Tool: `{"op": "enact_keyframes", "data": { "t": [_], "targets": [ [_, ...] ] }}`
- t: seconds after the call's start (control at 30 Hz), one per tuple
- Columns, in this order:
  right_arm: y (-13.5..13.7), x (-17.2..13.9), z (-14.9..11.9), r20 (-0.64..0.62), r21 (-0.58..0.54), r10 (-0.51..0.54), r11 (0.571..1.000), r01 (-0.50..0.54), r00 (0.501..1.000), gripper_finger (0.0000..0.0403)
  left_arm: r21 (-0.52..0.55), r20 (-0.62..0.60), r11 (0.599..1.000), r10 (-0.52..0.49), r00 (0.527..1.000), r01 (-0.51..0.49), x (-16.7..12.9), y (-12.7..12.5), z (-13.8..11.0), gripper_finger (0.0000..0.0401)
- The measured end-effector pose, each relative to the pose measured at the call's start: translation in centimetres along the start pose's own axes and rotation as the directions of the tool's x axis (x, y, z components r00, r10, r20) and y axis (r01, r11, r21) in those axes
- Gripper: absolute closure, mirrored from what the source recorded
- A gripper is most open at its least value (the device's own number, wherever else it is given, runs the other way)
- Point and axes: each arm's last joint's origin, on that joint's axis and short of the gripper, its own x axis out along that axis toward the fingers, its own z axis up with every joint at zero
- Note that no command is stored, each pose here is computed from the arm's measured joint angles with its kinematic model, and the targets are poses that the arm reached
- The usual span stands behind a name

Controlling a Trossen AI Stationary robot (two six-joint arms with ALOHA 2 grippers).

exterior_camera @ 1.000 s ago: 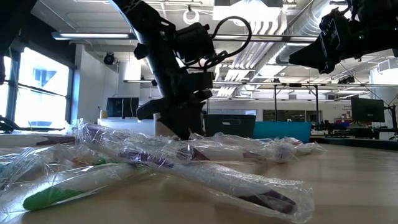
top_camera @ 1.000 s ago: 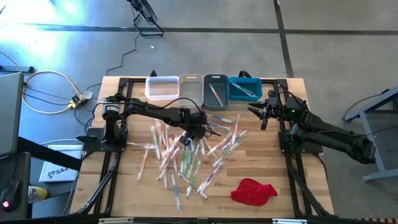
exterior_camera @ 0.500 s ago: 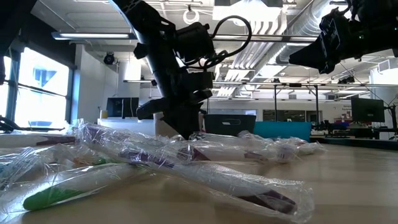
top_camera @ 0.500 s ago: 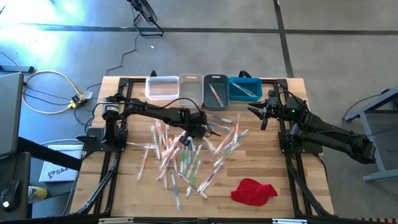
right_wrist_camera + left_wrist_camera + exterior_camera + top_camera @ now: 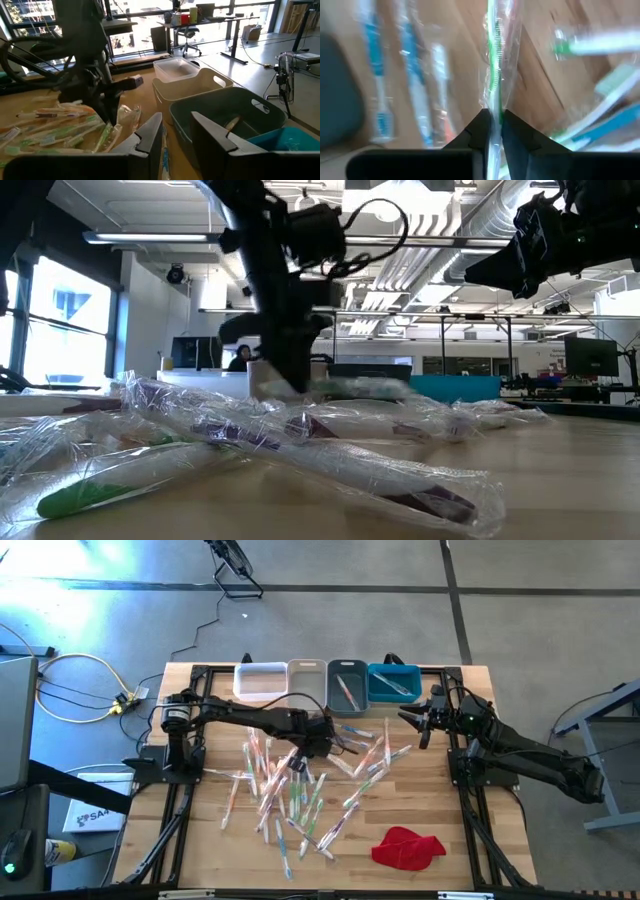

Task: Pick & Place Toothbrushes
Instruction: Put the green toothbrush into the gray bin

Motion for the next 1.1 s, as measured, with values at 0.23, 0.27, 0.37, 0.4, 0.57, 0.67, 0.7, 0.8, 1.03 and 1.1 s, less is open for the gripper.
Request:
{"op": "enact_keyframes", "data": {
  "t": [0.23,0.27,0.37,0.4,0.57,0.67,0.7,0.8,1.03,1.1],
  "targets": [
    [0.0,0.0,0.0,-0.002,0.0,0.0,1.0,0.0,1.0,0.031,-0.142,0.032,0.99,-0.008,0.999,0.013,-2.1,1.1,1.6,0.0376],
    [0.0,0.0,0.0,-0.003,0.001,0.0,1.0,0.0,1.0,0.031,-0.157,0.027,0.988,-0.011,1.0,0.015,-2.3,1.1,1.6,0.0376],
    [0.0,0.0,-0.1,-0.006,0.001,0.0,1.0,0.0,1.0,0.031,-0.205,0.022,0.979,-0.01,1.0,0.014,-2.7,1.6,1.7,0.0376],
    [0.0,0.0,-0.1,-0.006,0.001,0.0,1.0,0.0,1.0,0.031,-0.227,0.02,0.974,-0.007,1.0,0.012,-2.8,1.8,1.6,0.0376],
    [0.0,0.0,-0.1,-0.008,-0.003,0.0,1.0,0.0,1.0,0.031,-0.348,0.007,0.937,0.019,1.0,-0.015,-3.2,2.9,1.3,0.0377],
    [0.0,0.0,-0.1,-0.01,-0.015,-0.001,1.0,0.001,1.0,0.031,-0.447,-0.013,0.892,0.064,0.998,-0.063,-3.3,3.5,1.0,0.0378],
    [0.0,0.0,-0.1,-0.012,-0.016,0.0,1.0,0.0,1.0,0.031,-0.478,-0.024,0.874,0.086,0.996,-0.087,-3.3,3.7,0.9,0.0378],
    [0.0,0.0,-0.1,-0.015,-0.016,-0.001,1.0,0.0,1.0,0.031,-0.522,-0.048,0.844,0.119,0.992,-0.127,-3.3,3.9,0.8,0.0377],
    [0.0,0.0,-0.2,-0.02,-0.015,-0.001,1.0,0.0,1.0,0.031,-0.502,-0.046,0.854,0.134,0.99,-0.139,-3.5,4.0,0.9,0.037],
    [0.0,0.0,-0.2,-0.02,-0.015,-0.001,1.0,0.001,1.0,0.031,-0.523,-0.039,0.841,0.143,0.989,-0.142,-4.1,4.4,1.0,0.0373]
  ]
}}
